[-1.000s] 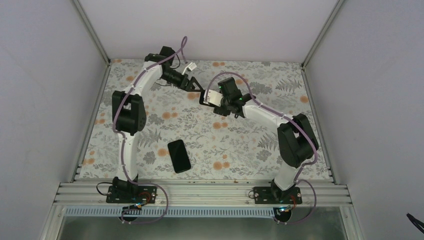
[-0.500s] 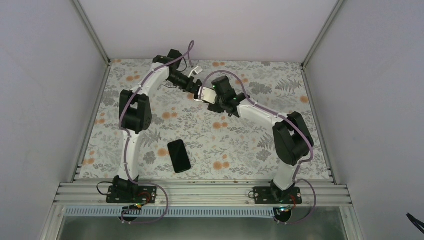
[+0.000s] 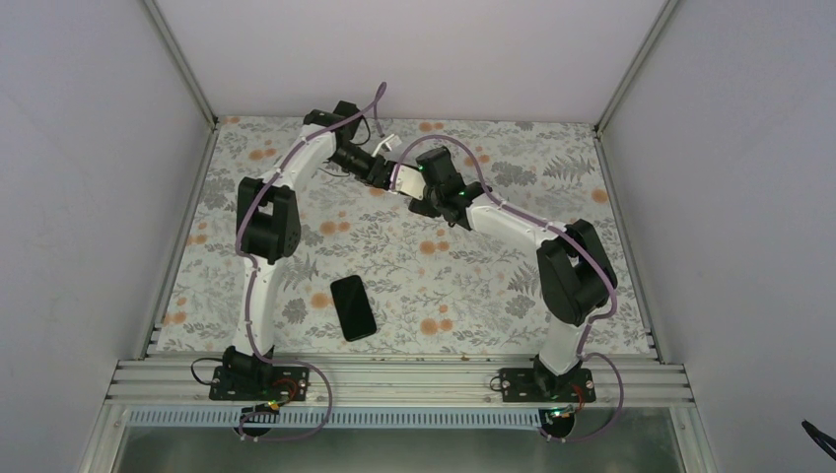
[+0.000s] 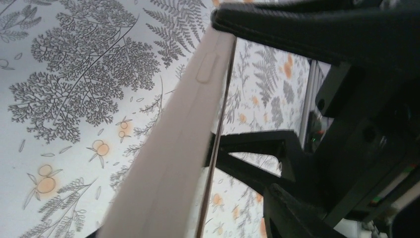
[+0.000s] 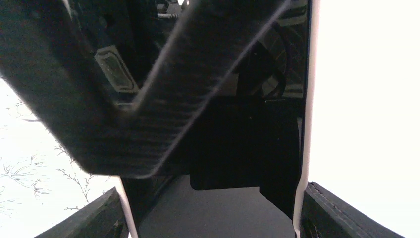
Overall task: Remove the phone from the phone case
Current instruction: Remove the phone case from the phone.
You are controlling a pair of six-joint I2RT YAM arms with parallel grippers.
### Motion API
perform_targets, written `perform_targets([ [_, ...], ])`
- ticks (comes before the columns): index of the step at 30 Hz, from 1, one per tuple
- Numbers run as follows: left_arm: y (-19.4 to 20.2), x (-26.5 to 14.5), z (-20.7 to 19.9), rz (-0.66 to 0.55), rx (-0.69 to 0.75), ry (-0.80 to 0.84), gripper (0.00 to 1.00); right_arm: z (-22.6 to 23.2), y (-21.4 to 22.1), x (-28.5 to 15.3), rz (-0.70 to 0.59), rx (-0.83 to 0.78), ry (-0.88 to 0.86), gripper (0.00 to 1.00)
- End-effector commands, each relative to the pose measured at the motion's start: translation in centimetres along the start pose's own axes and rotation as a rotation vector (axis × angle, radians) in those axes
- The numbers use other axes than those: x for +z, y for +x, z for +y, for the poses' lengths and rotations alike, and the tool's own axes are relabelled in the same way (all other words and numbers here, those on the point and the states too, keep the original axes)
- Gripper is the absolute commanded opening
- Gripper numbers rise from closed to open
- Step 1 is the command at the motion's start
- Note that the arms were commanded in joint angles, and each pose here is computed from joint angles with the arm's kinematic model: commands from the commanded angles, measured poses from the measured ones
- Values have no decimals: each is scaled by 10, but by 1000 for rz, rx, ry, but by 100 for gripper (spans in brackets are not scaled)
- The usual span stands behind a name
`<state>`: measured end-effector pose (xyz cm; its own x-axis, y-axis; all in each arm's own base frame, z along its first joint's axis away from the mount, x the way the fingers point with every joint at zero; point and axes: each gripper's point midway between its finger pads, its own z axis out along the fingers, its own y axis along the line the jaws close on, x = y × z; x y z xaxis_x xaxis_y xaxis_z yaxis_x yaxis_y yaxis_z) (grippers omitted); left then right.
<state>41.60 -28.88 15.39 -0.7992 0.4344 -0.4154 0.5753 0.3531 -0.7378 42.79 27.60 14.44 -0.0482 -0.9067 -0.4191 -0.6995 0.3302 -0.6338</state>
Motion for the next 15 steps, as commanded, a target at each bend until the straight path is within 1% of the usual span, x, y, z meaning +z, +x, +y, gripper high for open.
perform_targets([
  [1, -4, -3, -15, -12, 31, 37, 46, -25, -23, -14, -74, 43, 85, 34],
  [4, -9, -7, -19, -26, 49, 38, 34, -23, -22, -18, -82, 42, 77, 34],
  [6, -12, -9, -22, -36, 64, 40, 20, -20, -21, -21, -86, 40, 66, 35],
  [7, -13, -10, -23, -39, 70, 39, 16, -18, -20, -23, -88, 41, 60, 35],
  [9, -14, -12, -25, -42, 84, 34, 7, -16, -20, -28, -100, 48, 44, 39],
  [10, -15, -13, -27, -43, 90, 33, 3, -13, -19, -30, -102, 48, 27, 43],
  [12, -17, -16, -31, -49, 111, 35, 2, -4, -17, -34, -96, 44, -16, 55],
  [13, -17, -18, -35, -52, 122, 38, 2, -2, -13, -35, -80, 48, -29, 64],
  [14, -18, -20, -38, -56, 134, 38, 2, 1, -9, -38, -69, 48, -48, 74],
  [15, -18, -21, -42, -58, 151, 38, 2, 5, -4, -41, -61, 47, -68, 90],
])
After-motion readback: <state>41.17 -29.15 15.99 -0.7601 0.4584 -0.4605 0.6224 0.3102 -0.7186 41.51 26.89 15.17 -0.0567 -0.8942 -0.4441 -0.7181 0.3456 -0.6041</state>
